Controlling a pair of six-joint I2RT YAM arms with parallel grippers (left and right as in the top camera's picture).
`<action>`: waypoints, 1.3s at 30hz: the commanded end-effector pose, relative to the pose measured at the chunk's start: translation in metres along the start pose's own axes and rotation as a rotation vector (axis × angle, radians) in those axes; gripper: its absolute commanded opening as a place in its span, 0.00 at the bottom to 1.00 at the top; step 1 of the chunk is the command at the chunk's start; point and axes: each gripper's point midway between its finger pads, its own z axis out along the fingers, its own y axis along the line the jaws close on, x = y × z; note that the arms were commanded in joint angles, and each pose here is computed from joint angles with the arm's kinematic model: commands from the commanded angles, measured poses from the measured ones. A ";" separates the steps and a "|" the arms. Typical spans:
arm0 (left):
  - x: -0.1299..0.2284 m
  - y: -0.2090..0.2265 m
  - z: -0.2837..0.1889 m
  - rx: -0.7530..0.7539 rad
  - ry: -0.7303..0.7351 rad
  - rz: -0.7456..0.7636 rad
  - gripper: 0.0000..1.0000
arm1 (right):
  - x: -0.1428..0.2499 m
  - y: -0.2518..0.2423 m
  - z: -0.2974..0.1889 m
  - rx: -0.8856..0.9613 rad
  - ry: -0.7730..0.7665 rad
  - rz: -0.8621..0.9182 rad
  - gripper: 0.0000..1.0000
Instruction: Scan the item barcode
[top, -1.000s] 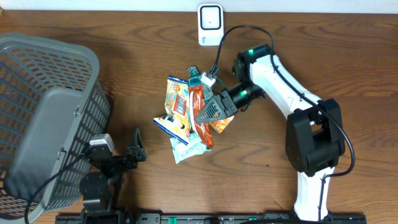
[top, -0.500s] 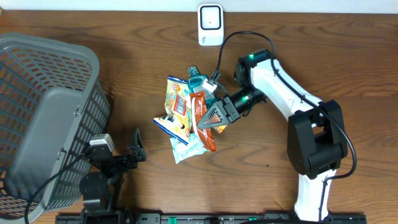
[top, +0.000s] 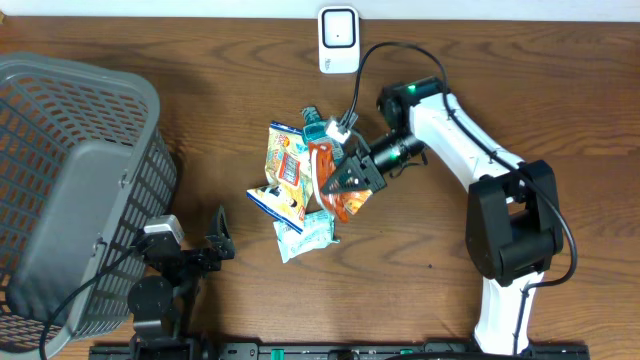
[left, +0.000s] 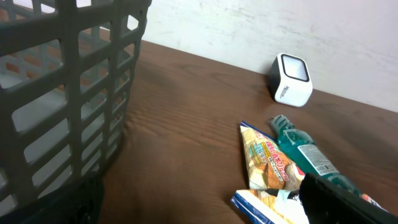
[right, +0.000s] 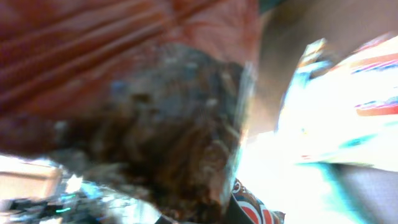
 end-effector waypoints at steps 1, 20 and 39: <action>0.013 0.002 0.002 0.002 0.043 -0.003 1.00 | -0.011 -0.023 -0.016 0.131 -0.016 0.074 0.01; 0.013 0.002 0.002 0.002 0.043 -0.003 1.00 | -0.153 -0.154 -0.115 1.089 -0.364 -0.182 0.01; 0.013 0.002 0.002 0.002 0.043 -0.003 1.00 | -0.256 -0.240 -0.168 1.372 -0.490 -0.332 0.01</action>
